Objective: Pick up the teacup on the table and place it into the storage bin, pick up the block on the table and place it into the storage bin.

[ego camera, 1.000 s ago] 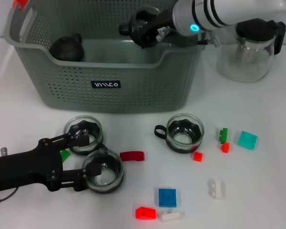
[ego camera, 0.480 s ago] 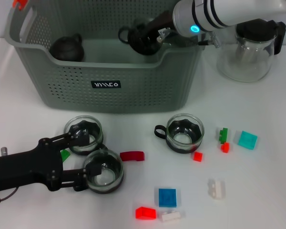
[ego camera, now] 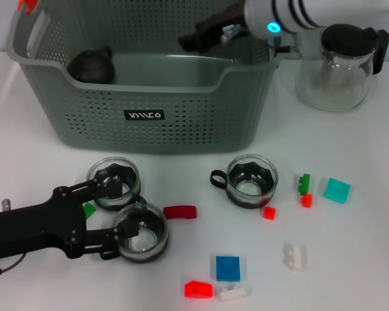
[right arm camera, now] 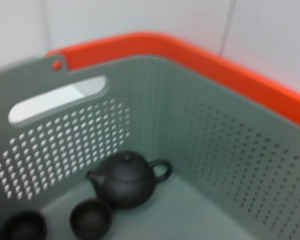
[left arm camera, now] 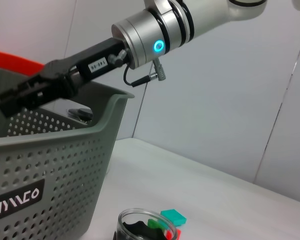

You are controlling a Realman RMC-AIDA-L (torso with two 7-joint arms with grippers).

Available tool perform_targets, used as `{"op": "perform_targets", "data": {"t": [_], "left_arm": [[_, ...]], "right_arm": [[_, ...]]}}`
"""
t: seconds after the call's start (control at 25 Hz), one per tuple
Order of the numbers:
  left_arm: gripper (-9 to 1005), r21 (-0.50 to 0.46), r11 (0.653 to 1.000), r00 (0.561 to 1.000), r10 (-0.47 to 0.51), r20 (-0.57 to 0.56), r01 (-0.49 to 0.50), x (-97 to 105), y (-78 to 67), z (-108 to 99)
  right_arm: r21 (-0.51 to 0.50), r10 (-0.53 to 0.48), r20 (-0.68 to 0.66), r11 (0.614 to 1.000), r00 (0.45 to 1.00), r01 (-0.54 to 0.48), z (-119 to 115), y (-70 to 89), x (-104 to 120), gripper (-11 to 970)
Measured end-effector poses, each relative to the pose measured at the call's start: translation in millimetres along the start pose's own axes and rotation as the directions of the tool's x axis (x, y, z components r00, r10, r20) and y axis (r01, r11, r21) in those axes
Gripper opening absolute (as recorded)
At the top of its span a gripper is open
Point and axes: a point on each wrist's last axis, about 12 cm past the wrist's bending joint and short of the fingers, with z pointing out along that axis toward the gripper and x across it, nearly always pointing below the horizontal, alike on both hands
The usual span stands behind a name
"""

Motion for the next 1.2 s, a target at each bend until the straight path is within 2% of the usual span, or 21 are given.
{"op": "perform_targets", "data": {"t": [0.2, 0.4, 0.6, 0.76, 0.92, 1.08, 1.2], "left_arm": [[872, 0.003, 1.000, 1.000, 0.001, 0.001, -0.001, -1, 0.0, 0], [872, 0.001, 1.000, 1.000, 0.002, -0.001, -0.002, -1, 0.5, 0], [872, 0.000, 1.000, 1.000, 0.003, -0.002, -0.003, -1, 0.8, 0], [872, -0.001, 1.000, 1.000, 0.003, -0.003, -0.003, -1, 1.0, -1], [872, -0.001, 1.000, 1.000, 0.001, -0.005, -0.001, 0, 0.7, -1], [872, -0.005, 1.000, 1.000, -0.001, -0.009, 0.001, 0, 0.7, -3], [872, -0.004, 1.000, 1.000, -0.001, -0.010, 0.001, 0, 0.9, -3]], "right_arm": [[-0.028, 0.066, 0.112, 0.998, 0.991, -0.064, -23, -12.5, -3, 469], [-0.171, 0.128, 0.193, 0.981, 0.973, -0.095, -51, -19.4, 5, 466], [-0.352, 0.131, 0.323, 0.936, 0.937, -0.009, -102, -18.7, 20, 463], [-0.441, 0.139, 0.416, 0.895, 0.899, 0.066, -138, -17.7, 46, 462], [-0.502, 0.066, 0.394, 0.851, 0.917, 0.154, -160, -13.9, 77, 462], [-0.559, -0.075, 0.281, 0.798, 0.957, 0.227, -176, -5.5, 98, 463], [-0.576, -0.191, 0.140, 0.782, 0.972, 0.237, -183, 1.4, 107, 463]]}}
